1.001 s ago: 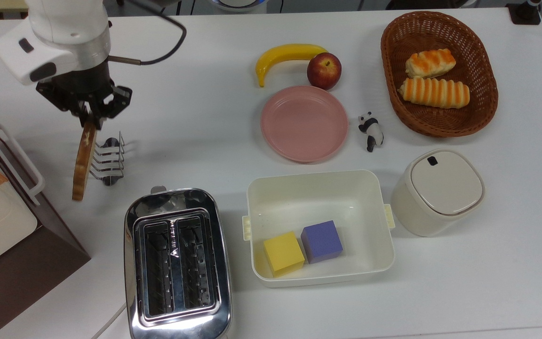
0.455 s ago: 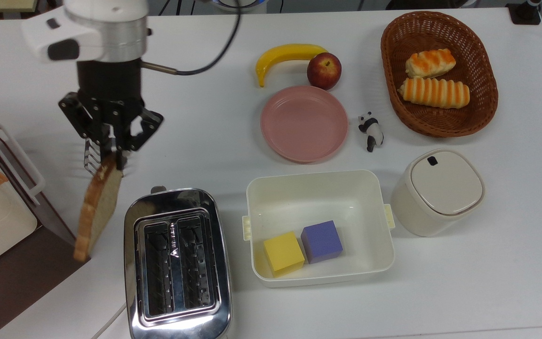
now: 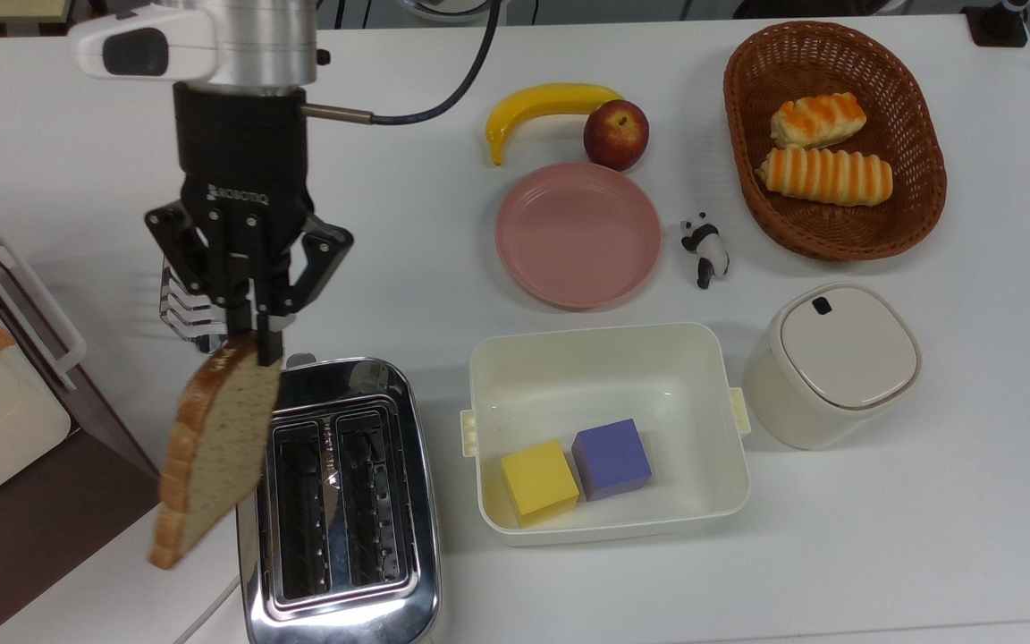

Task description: Put the bread in the toaster

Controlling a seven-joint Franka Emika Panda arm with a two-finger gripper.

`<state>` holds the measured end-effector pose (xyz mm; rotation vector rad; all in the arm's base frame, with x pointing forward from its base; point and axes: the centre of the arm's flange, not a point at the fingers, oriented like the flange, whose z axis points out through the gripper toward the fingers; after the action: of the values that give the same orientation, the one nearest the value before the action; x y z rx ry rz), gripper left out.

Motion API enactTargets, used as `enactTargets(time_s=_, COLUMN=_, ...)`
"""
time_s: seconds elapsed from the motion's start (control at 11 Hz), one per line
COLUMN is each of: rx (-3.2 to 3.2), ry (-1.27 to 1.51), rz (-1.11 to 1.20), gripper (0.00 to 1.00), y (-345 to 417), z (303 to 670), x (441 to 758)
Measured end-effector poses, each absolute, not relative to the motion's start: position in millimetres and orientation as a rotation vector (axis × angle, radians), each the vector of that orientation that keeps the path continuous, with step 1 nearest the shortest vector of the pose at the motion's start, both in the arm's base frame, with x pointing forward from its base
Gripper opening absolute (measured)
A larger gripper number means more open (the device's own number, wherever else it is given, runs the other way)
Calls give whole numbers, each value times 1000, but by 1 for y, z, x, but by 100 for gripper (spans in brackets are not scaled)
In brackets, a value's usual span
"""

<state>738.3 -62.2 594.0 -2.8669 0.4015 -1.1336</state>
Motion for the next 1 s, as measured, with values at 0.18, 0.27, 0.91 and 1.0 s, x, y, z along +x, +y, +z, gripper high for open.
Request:
enactTargets(time_s=0.18, rx=-2856, ry=349, rz=-1107, gripper=18, y=-55, z=587, x=740)
enactTargets(time_s=0.27, rx=-2849, ry=324, rz=-1086, gripper=18, y=-54, z=580, x=741)
enactTargets(time_s=0.91, rx=-2943, ry=76, rz=-778, gripper=17, y=-58, z=540, x=734)
enactTargets(time_s=1.0, rx=-2938, ry=85, rz=-780, gripper=19, y=-62, z=541, x=734)
